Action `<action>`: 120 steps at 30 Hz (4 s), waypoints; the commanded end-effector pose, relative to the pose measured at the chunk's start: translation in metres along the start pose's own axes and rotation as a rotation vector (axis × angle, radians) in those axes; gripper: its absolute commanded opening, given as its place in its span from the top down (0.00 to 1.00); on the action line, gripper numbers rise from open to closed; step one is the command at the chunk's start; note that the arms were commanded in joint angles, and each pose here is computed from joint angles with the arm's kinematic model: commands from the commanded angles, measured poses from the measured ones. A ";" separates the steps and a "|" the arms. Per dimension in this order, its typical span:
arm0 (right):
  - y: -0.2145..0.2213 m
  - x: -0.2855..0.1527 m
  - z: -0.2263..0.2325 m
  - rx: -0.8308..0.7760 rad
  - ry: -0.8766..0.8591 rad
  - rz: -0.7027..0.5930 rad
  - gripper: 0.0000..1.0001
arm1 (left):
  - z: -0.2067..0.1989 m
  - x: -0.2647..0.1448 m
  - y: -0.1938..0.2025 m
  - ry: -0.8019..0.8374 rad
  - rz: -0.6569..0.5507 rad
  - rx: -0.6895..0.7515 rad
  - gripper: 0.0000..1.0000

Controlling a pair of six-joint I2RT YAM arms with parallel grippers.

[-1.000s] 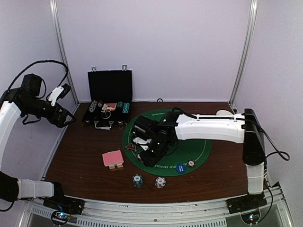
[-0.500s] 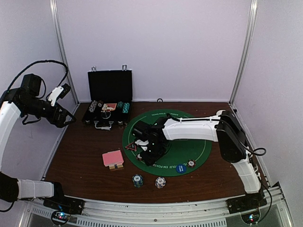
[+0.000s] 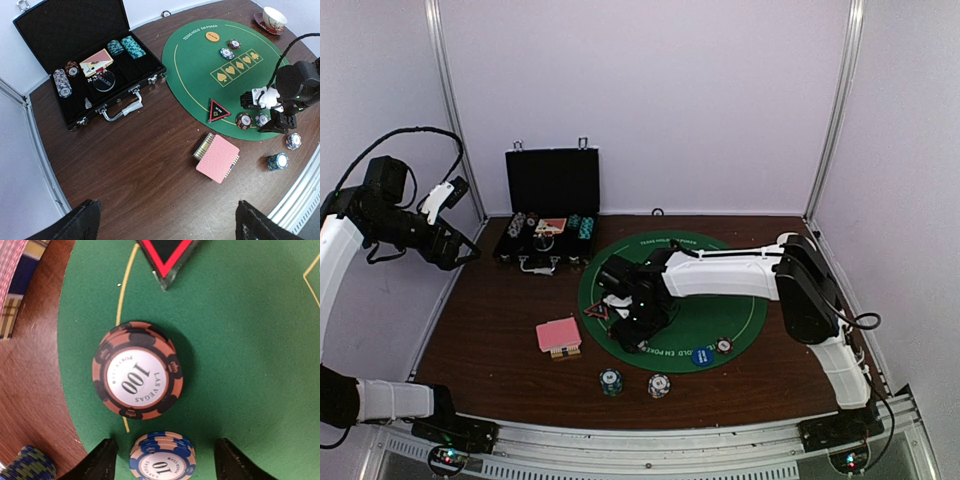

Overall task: Distribute texas hold em gaming equipment
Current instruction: Place the poker chips pile in the dealer area, then pick up the pile of poker chips from the pile of poker chips, then place the poker chips pile in the small blind area.

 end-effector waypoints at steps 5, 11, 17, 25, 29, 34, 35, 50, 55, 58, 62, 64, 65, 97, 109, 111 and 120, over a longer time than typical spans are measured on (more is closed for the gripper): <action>0.014 -0.060 -0.004 0.006 -0.034 -0.085 0.18 | -0.002 -0.007 -0.003 -0.006 -0.024 0.017 0.02; 0.067 -0.062 0.007 -0.022 -0.077 -0.014 0.13 | -0.002 -0.005 -0.002 -0.001 -0.020 0.017 0.02; 0.099 -0.050 0.017 -0.048 -0.092 0.050 0.10 | -0.001 -0.003 -0.003 0.004 -0.020 0.014 0.02; 0.101 -0.033 0.021 -0.062 -0.084 0.081 0.15 | -0.001 -0.005 -0.004 0.002 -0.024 0.015 0.02; 0.101 -0.025 0.020 -0.072 -0.062 0.092 0.20 | -0.001 -0.005 -0.003 -0.001 -0.022 0.015 0.03; 0.098 -0.022 0.021 -0.081 -0.053 0.092 0.29 | 0.000 -0.004 -0.003 0.002 -0.020 0.015 0.02; 0.097 -0.022 0.021 -0.081 -0.054 0.089 0.31 | -0.001 -0.004 -0.003 0.002 -0.020 0.014 0.02; 0.098 -0.024 0.022 -0.081 -0.058 0.099 0.51 | -0.001 -0.003 -0.002 0.005 -0.016 0.014 0.02; 0.097 -0.030 0.023 -0.079 -0.069 0.094 0.65 | -0.001 -0.004 -0.002 0.003 -0.018 0.016 0.02; 0.096 -0.037 0.024 -0.074 -0.072 0.092 0.77 | -0.001 -0.004 -0.002 0.003 -0.019 0.015 0.02; 0.092 -0.054 0.025 -0.071 -0.083 0.073 0.83 | -0.001 -0.004 -0.002 0.004 -0.019 0.014 0.02; 0.090 -0.062 0.025 -0.069 -0.082 0.067 0.86 | -0.001 -0.004 -0.002 0.004 -0.020 0.016 0.02; 0.090 -0.065 0.025 -0.069 -0.077 0.066 0.87 | -0.001 -0.004 -0.003 0.005 -0.020 0.014 0.02; 0.097 -0.050 -0.195 0.494 0.215 0.015 0.89 | -0.001 -0.004 -0.006 0.013 -0.032 0.016 0.03; 0.103 -0.038 -0.203 0.517 0.228 0.028 0.42 | 0.000 -0.004 -0.005 0.009 -0.028 0.018 0.02; 0.102 -0.043 -0.202 0.516 0.227 0.021 0.37 | 0.000 -0.003 -0.005 0.010 -0.027 0.017 0.02; 0.073 -0.101 -0.175 0.452 0.191 -0.111 0.32 | 0.000 -0.004 -0.005 0.011 -0.029 0.016 0.02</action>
Point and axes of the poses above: each gripper's point midway between its finger pads, its own x axis out along the fingers, its own z axis along the line the jaws close on, y = z × x, the point moved 7 cm from there along -x, back along the fingers, and after that the axes turned 12 degrees about x, right-handed, at the moved point
